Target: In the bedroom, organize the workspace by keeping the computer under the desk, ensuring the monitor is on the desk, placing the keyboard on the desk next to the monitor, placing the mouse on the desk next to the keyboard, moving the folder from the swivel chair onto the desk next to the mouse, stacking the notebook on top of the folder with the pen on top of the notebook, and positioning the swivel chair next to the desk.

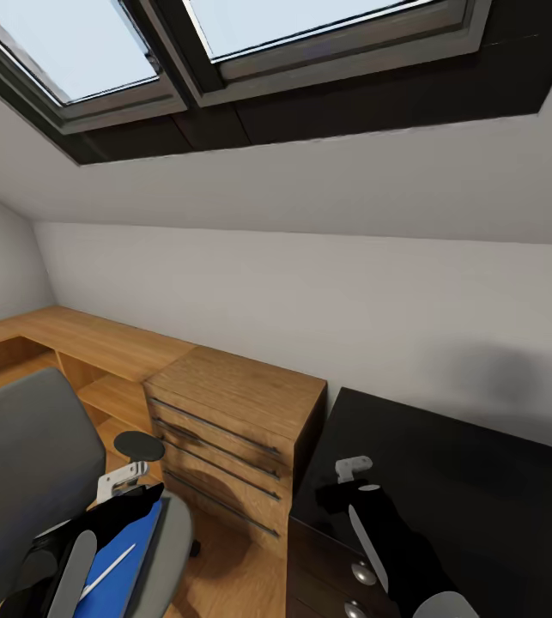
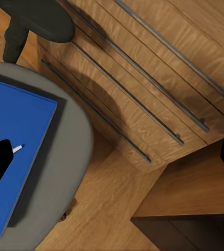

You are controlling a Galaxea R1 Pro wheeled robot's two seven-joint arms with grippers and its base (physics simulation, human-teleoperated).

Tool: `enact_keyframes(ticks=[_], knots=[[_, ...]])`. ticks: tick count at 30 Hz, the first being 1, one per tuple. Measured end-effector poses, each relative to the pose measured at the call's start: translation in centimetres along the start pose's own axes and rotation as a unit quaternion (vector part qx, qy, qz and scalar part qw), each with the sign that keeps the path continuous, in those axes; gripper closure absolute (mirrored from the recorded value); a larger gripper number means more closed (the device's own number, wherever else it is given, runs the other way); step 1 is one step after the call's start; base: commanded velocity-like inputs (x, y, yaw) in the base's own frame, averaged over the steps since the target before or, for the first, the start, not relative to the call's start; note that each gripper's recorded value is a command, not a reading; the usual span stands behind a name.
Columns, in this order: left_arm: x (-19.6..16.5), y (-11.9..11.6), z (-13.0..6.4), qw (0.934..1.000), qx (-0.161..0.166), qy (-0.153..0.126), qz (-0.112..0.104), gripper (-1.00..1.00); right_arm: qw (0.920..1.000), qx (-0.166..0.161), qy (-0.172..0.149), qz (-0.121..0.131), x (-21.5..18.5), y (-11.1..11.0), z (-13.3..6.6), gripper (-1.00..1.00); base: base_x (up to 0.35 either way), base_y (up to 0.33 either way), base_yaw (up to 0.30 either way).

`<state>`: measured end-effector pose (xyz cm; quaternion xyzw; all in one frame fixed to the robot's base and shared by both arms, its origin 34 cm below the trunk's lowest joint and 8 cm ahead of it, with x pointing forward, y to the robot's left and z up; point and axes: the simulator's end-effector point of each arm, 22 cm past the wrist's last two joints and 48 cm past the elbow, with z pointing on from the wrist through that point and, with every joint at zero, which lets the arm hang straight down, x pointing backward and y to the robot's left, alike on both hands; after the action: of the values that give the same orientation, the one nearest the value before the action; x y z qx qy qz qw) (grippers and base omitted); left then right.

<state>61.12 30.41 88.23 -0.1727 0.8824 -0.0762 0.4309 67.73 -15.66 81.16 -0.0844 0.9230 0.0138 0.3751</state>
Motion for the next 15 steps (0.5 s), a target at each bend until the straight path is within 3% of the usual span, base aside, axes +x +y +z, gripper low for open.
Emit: enact_keyframes(ticks=[4, 15], knots=[[0.0, 0.0, 0.0, 1.0, 0.0, 0.001, 0.0, -1.0, 0.9997, -0.001, 0.024, -0.001, 2.1, 0.1, 0.8, 1.0, 0.006, 0.0, 0.0], [0.1, 0.0, 0.0, 1.0, 0.0, 0.001, 0.0, -1.0, 0.9993, 0.001, 0.038, -0.004, 2.8, -0.2, 1.7, 1.0, 0.0, 0.0, 0.0]])
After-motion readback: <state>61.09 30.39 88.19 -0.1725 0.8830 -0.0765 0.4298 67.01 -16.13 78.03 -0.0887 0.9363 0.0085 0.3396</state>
